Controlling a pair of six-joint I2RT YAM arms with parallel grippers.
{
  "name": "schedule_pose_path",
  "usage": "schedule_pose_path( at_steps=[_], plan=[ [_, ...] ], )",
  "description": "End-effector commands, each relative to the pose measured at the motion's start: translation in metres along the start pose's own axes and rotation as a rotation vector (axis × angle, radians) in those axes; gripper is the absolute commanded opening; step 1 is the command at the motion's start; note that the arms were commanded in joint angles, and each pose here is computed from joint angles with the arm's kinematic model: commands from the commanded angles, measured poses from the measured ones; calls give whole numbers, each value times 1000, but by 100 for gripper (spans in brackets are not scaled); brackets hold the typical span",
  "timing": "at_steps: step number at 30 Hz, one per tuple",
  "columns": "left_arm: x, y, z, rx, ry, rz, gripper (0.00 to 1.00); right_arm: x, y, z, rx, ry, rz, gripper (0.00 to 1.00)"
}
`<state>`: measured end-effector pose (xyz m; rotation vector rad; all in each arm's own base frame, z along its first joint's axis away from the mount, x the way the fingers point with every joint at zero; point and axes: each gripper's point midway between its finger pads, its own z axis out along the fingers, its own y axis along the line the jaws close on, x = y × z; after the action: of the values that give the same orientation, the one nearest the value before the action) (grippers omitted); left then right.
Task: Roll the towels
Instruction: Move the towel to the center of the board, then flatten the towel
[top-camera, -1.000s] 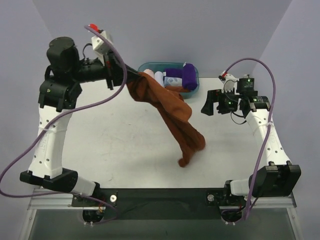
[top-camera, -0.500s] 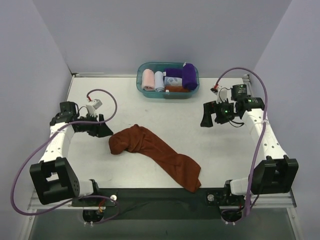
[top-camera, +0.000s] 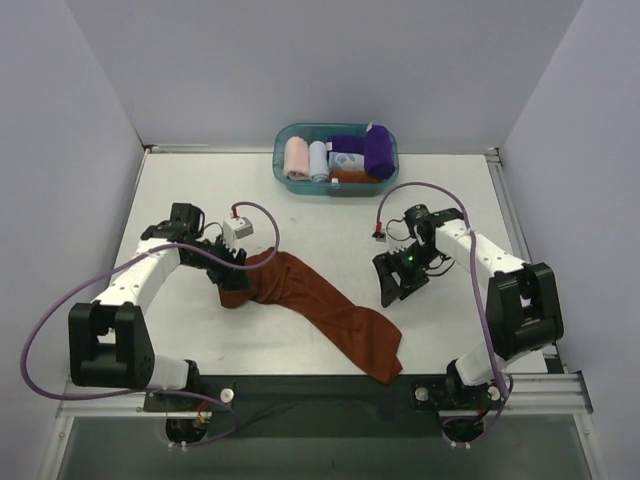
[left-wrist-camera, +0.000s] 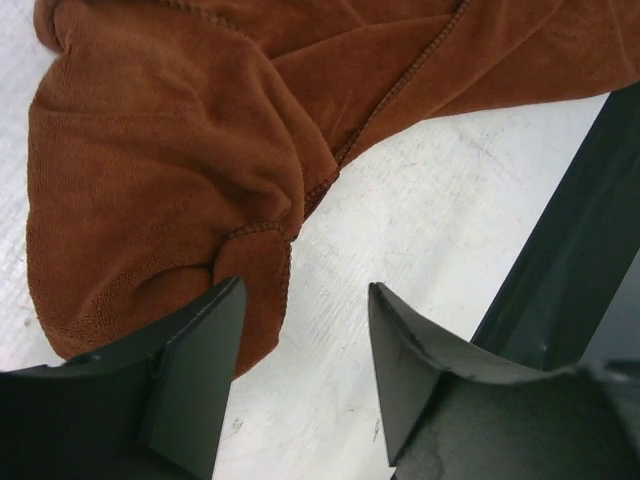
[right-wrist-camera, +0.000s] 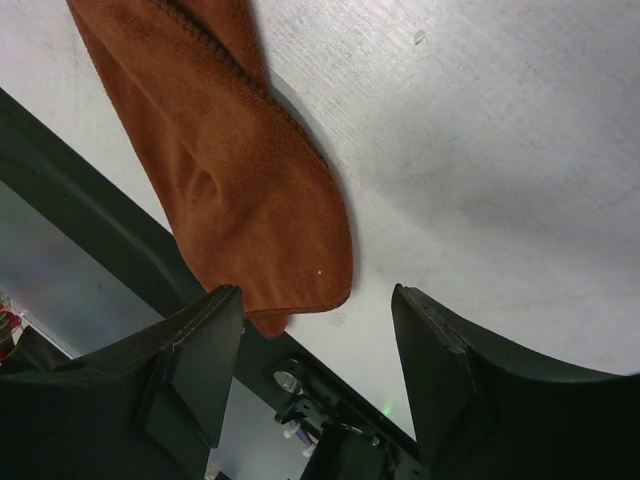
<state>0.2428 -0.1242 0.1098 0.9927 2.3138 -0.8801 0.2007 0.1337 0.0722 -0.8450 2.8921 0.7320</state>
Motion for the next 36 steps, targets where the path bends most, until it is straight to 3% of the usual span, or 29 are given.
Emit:
schedule_pose_path(
  at_steps=[1, 11, 16, 19, 22, 28, 31, 32, 36],
  plan=[
    [1, 8, 2, -11, 3, -5, 64, 8, 4, 5, -28, 61, 22, 62],
    [9, 15, -3, -77, 41, 2, 66, 30, 7, 31, -14, 303, -36, 57],
    [25, 14, 3, -74, 105, 120, 67, 50, 13, 38, -32, 422, -95, 54],
    [32, 17, 6, -71, 137, 196, 71, 56, 18, 39, -57, 459, -116, 38],
    [39, 19, 12, -75, 179, 282, 73, 58, 18, 38, -59, 462, -126, 0],
    [33, 42, 35, -216, 203, 425, 73, 45, 10, 21, -17, 369, -126, 0],
    [31, 50, 41, -267, 222, 475, 64, 34, -1, 2, 15, 291, -107, 0],
    [29, 53, 41, -284, 229, 483, 47, 30, -4, -5, 32, 266, -113, 0],
    [9, 53, 31, -321, 174, 442, 7, 19, -18, -25, 61, 186, -98, 0]
  ],
)
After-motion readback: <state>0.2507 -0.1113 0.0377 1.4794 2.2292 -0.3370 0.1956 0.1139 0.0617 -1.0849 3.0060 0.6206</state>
